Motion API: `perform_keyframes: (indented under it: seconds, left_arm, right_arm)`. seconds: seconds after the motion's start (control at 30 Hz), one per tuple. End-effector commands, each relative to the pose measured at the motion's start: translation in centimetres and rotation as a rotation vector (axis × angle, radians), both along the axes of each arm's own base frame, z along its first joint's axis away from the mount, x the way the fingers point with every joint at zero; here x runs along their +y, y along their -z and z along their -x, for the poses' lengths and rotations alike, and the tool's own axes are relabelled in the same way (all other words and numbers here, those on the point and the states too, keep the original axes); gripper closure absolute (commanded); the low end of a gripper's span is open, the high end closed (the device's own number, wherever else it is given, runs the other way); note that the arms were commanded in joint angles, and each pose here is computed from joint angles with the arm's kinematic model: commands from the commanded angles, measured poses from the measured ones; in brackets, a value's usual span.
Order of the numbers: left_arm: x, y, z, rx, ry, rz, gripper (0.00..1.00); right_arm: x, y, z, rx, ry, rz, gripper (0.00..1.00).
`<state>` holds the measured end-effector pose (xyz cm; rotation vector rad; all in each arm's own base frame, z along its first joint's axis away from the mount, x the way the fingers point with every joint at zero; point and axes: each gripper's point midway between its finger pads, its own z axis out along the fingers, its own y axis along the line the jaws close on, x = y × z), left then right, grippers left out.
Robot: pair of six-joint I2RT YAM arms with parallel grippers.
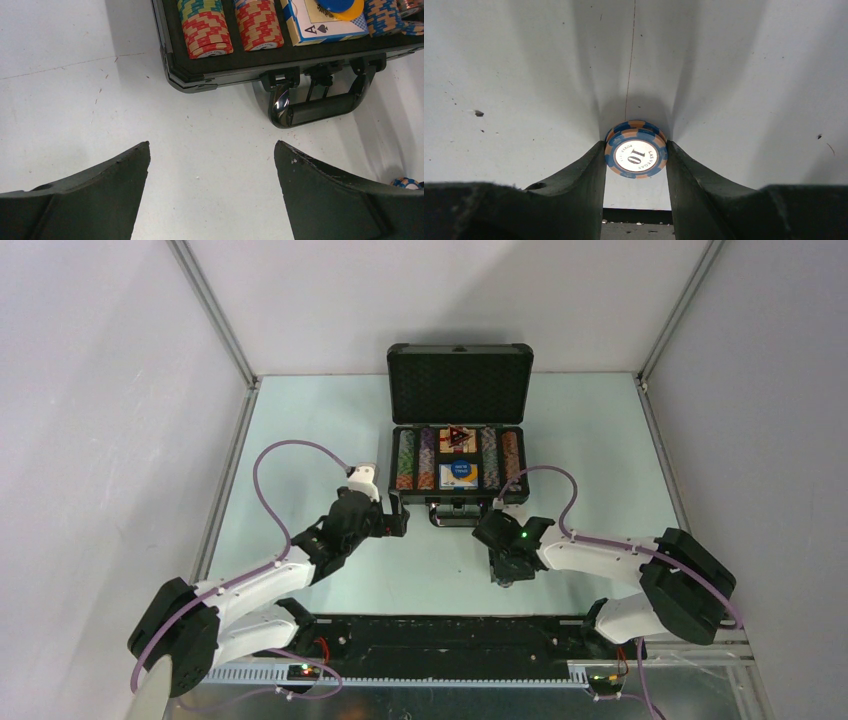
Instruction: Pack up texas hold em set
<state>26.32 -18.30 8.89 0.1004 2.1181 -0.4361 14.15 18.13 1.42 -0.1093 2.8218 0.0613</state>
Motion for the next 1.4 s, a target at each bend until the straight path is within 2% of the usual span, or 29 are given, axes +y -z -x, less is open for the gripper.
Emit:
perform_keyframes:
  seconds: [0.0,0.2,0.37,0.5,0.73,0.9,1.0,1.07,1.2,1.37]
  left_arm:
    - [-0.8,-2.3,-1.1,-0.063,0.007,0.022,0.02]
    - [-0.8,-2.2,-1.1,-0.063,0.007,0.02,0.02]
    - [-0.8,-2.3,-1.1,-0.064,0.006,0.021,0.02]
    - [-0.8,-2.2,-1.1,-0.061,0.006,0.02,0.02]
    - [-0.9,-2.2,-1.1,-0.061,0.008,0.019,0.02]
    - [-0.9,-2.1,-1.1,-0.06,0.008,0.019,0.02]
    - [-0.9,-2.1,-1.1,-0.059,0.01,0.02,0.02]
    - [-0.9,-2.1,-1.1,-0.059,0.009,0.02,0.02]
    - [-0.9,-2.2,-1.1,-0.06,0.009,0.02,0.02]
    - [-0.7,-2.3,-1.2,-0.068,0.001,0.015,0.02]
  right_arm:
    - [0.9,-0.6,-0.6,-0.022,-0.004,-0.016,0.54]
    - [0.9,-0.4,-0.5,-0.016,-0.007,-0.019,0.43]
    - [0.8,-0.3,-0.5,-0.015,-0.009,-0.015,0.39]
    - [1.0,-0.4,-0.5,-0.017,-0.015,-0.02,0.44]
    - [1.5,-0.4,-0.6,-0.016,-0.028,-0.043,0.4]
    - [1.5,-0.6,-0.6,-0.017,-0.028,-0.045,0.54]
    - [1.4,-0.6,-0.6,-0.018,-0.026,-0.041,0.55]
    - [1.4,-0.6,-0.6,-0.017,-0.026,-0.043,0.52]
    - [1.4,-0.9,-0.9,-0.033,-0.023,-0.052,0.36]
    - [1.2,-2.4,-2.0,-0.082,-0.009,-0.086,0.29]
